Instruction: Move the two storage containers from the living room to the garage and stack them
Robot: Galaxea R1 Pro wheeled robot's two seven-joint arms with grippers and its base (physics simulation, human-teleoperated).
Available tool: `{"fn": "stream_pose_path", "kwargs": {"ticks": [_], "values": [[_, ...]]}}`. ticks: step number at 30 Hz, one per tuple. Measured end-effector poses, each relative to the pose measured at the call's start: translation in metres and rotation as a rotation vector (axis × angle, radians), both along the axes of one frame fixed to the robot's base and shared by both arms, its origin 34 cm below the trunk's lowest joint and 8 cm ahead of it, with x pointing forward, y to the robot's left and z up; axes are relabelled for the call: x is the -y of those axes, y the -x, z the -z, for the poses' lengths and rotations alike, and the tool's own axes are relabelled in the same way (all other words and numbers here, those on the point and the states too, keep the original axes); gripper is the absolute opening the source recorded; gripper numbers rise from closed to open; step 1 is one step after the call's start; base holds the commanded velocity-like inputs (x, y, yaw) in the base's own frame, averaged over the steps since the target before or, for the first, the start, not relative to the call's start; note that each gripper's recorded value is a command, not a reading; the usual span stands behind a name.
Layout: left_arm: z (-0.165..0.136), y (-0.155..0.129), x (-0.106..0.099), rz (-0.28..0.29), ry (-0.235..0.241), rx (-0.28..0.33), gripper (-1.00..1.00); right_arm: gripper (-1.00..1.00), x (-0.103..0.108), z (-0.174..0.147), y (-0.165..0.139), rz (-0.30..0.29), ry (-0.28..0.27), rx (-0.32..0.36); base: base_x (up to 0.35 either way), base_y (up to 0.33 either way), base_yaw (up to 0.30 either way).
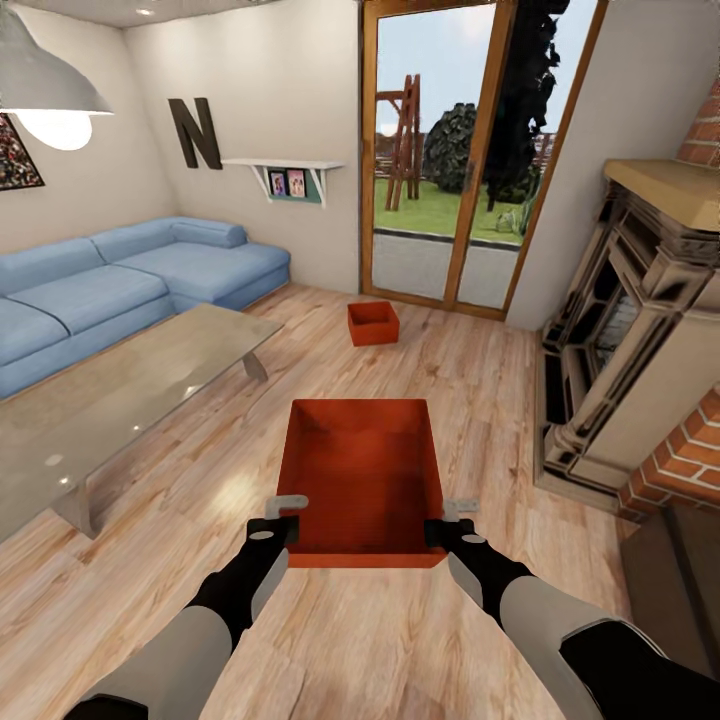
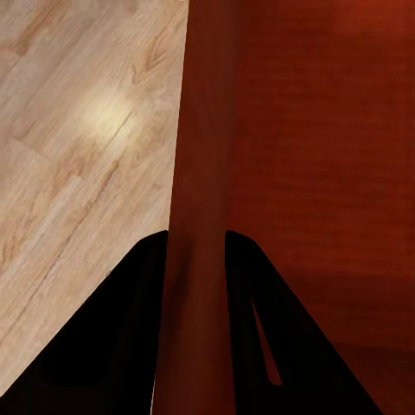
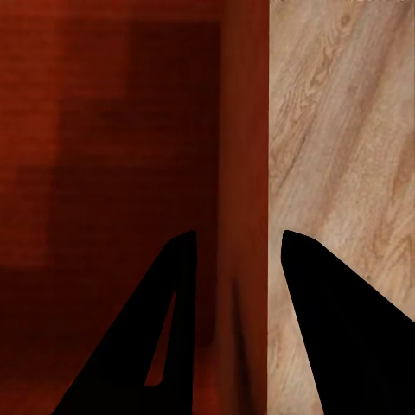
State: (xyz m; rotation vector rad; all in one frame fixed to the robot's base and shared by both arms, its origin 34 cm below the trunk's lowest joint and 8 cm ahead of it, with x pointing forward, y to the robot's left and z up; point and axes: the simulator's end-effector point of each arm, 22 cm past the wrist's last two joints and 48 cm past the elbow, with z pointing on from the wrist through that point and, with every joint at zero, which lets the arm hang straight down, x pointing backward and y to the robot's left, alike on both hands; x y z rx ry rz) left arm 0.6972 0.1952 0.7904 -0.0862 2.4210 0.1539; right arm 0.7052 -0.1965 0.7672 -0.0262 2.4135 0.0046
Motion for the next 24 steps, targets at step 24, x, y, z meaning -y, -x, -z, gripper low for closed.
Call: {"fn": "stream_pose_path", "kwargs": {"ticks": [24], "values": [[-0.022,-0.008,0.000,0.000,0.000,0.038,-1.00,-1.00,0.000,-0.022,-0.009,0.000,0.000,0.038,0.000,0.000,0.000]]}}
